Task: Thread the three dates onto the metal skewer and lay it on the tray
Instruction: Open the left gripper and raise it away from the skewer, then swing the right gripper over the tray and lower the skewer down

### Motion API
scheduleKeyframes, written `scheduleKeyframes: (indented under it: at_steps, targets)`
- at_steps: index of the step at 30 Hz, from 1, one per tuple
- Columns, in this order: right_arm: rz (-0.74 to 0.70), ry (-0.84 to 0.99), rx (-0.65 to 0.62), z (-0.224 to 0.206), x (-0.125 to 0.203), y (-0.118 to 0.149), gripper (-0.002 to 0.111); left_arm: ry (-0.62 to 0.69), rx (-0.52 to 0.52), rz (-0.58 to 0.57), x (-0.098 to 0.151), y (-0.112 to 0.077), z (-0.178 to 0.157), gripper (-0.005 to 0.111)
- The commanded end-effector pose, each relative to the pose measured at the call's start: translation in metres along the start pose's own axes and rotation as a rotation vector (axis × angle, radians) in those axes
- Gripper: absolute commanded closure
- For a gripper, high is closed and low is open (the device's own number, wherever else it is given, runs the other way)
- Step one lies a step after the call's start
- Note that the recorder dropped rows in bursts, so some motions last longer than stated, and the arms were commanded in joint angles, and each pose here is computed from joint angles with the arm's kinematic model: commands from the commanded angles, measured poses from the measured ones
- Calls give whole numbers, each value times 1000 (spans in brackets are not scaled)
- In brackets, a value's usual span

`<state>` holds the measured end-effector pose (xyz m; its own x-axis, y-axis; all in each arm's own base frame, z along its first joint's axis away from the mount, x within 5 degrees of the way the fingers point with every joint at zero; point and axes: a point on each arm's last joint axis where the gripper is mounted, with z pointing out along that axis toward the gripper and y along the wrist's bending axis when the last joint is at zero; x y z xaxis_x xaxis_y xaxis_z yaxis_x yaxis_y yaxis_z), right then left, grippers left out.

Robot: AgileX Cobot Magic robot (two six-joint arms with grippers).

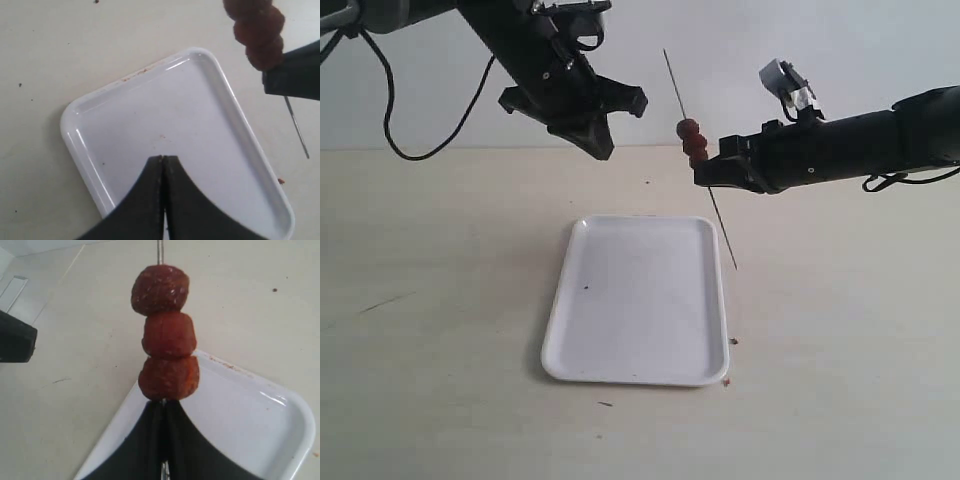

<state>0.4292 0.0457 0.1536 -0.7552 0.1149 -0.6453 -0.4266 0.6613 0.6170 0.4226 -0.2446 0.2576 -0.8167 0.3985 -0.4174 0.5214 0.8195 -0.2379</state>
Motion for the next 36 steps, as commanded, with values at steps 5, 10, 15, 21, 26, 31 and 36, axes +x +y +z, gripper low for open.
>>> scheduleKeyframes:
  at_steps: [5, 10, 15, 21, 26, 31, 36]
  targets:
    - [-18, -7, -3, -2, -3, 2, 108, -156, -2, 128, 33, -6, -12, 107]
    - [-13, -6, -5, -2, -3, 2, 108, -314, -107, 114, 64, 14, -26, 107]
    - [-13, -6, -5, -2, -3, 2, 108, -606, -235, 80, 89, 27, -80, 107]
    - [17, 42, 2, -2, 2, 1, 108, -903, -327, 115, 131, 13, -170, 107]
    - [2, 63, -27, -6, 0, 9, 108, -1082, -370, 175, 172, -4, -222, 107]
    - [0, 134, 61, 2, -4, 46, 108, -1281, -412, 178, 212, -11, -249, 107]
    - [-3, 198, 322, 31, 11, 89, 108, -1338, -437, 175, 219, -9, -248, 107]
